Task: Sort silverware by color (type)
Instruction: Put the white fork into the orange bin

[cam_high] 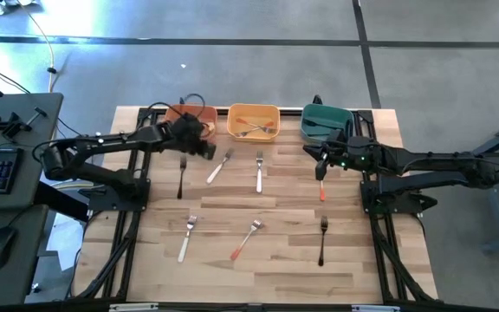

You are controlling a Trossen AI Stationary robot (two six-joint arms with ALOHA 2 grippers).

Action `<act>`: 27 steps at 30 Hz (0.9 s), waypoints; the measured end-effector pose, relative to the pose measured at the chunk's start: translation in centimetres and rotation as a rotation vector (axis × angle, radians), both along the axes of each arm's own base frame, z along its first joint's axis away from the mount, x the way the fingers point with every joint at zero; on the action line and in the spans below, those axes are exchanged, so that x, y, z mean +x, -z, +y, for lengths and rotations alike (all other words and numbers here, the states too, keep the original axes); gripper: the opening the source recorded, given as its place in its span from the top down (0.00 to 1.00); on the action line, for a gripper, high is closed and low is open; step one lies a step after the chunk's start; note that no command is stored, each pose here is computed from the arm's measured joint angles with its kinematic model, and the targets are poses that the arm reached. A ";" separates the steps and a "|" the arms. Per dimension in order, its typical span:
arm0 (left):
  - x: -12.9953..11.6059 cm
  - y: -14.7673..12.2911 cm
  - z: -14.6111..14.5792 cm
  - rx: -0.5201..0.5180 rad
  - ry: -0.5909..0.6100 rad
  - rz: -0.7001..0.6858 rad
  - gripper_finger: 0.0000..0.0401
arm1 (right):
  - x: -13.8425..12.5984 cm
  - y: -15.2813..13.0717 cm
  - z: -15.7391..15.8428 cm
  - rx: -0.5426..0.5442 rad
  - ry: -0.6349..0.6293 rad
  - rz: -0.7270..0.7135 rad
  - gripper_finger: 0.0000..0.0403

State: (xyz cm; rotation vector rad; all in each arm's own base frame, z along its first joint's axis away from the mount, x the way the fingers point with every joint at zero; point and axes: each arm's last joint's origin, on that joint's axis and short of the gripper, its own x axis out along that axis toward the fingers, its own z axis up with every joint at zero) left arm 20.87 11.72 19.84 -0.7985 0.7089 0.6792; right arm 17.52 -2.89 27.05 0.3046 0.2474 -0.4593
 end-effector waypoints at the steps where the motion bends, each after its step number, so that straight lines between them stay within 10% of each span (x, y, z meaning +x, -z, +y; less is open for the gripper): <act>1: 0.2 0.2 -0.4 -0.022 0.051 0.001 0.99 | 0.0 0.0 0.0 -0.001 0.000 0.000 1.00; 6: 1.4 0.3 -2.9 -0.023 0.178 0.004 0.90 | 0.0 0.0 0.0 0.015 0.006 -0.007 1.00; 18: 5.1 4.9 -4.5 0.062 0.069 0.117 0.63 | -0.1 0.0 -0.1 -0.035 0.035 0.012 1.00; 27: 5.9 7.6 -4.0 0.051 0.000 0.224 0.63 | -0.1 0.0 -0.1 -0.011 0.043 0.001 1.00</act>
